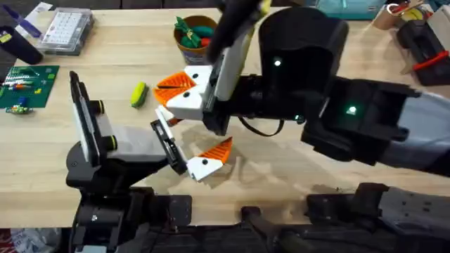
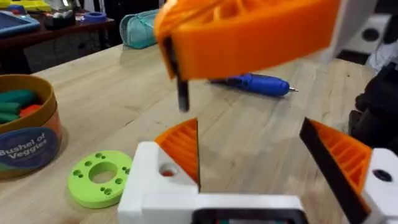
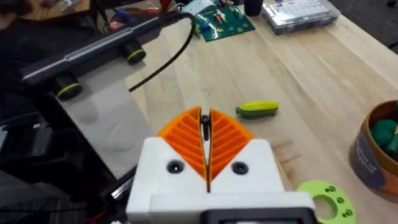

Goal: Pick up the gripper from the table and insert it into the empty holder that is missing its gripper. Then pick up a screw, insert it into the mounting hole, and use the screwdriver to tighten it. Finally, clean up the table by picking up the vegetable and placing it into the bucket.

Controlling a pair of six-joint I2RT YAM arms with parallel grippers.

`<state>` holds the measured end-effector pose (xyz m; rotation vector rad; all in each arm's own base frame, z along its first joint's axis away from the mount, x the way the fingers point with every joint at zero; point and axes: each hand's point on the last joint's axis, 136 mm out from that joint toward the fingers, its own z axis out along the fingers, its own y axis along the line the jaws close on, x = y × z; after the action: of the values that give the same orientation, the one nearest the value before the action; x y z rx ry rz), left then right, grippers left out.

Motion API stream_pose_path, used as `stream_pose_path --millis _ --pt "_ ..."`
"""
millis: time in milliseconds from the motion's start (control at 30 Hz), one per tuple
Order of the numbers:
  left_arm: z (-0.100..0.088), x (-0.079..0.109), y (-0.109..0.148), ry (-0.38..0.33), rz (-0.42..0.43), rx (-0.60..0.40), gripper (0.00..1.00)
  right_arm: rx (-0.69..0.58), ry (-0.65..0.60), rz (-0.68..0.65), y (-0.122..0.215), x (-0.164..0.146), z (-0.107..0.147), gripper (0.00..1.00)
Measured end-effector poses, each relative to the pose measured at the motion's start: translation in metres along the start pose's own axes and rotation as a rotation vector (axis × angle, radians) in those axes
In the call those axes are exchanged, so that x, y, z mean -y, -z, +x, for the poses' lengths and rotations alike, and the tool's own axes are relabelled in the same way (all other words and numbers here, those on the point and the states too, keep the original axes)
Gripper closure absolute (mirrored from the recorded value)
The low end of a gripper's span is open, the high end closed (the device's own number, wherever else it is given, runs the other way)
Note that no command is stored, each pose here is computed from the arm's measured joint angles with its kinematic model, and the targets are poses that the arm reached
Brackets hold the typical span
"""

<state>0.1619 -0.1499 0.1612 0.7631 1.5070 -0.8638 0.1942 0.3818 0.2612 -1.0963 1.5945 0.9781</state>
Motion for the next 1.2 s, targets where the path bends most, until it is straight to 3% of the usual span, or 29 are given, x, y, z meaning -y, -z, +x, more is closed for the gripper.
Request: stream_pose_path --millis 433,1200 --pt "0.000 0.000 0.000 0.000 0.000 0.000 0.014 -0.068 -0.037 0.028 -0.009 0.016 0.023 0.998" --pt "0.000 0.000 0.000 0.000 0.000 0.000 0.014 -0.125 -0.092 0.005 -0.018 0.014 0.043 0.998"
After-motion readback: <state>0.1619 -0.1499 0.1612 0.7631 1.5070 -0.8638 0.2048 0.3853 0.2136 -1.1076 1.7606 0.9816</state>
